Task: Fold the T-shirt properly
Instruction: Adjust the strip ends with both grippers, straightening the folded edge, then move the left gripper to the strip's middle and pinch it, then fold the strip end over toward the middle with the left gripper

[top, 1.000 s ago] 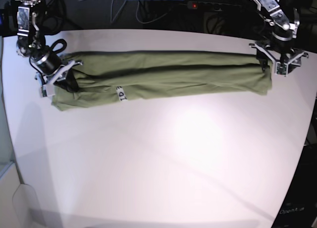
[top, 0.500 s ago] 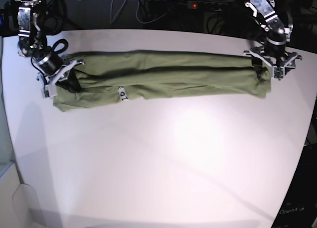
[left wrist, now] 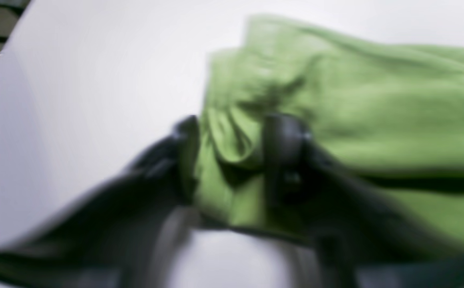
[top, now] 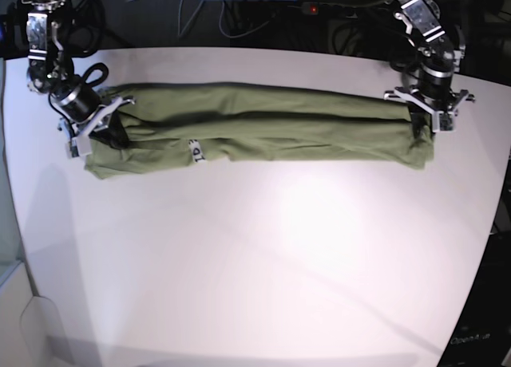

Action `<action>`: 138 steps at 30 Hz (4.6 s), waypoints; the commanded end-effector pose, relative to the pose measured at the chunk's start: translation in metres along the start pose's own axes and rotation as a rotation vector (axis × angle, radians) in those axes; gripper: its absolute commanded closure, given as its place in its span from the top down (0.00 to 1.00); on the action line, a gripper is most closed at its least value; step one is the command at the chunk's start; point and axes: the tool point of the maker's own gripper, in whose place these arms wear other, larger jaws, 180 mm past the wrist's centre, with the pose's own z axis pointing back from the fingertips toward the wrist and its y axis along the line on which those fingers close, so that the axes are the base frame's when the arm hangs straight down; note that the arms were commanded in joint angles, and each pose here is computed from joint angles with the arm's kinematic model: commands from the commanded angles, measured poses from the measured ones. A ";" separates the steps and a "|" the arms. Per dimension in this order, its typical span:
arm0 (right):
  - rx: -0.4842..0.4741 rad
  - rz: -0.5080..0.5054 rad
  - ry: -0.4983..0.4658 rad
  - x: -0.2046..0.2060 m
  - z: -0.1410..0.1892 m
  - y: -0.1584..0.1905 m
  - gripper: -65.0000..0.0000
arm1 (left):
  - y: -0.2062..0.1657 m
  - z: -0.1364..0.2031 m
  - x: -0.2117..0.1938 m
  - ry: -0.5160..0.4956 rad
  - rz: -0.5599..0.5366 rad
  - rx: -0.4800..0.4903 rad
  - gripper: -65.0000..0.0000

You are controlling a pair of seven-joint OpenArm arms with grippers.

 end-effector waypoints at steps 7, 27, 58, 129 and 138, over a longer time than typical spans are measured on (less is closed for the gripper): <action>-0.008 0.021 0.004 0.004 0.003 -0.005 0.01 | 0.009 0.004 -0.005 0.111 -0.092 0.035 0.03; -0.015 -0.006 0.028 -0.009 0.001 -0.007 0.01 | -0.028 0.019 0.126 -0.018 -0.413 0.056 0.03; -0.011 0.000 0.050 -0.008 -0.002 -0.007 0.01 | -0.284 0.058 0.127 -0.023 -0.885 -0.488 0.03; 0.026 0.012 0.069 -0.013 -0.008 0.006 0.01 | -0.334 0.042 0.116 0.285 0.145 -0.649 0.18; 0.026 0.012 0.069 -0.013 -0.008 0.006 0.01 | -0.350 0.067 0.168 0.145 0.318 -0.801 0.54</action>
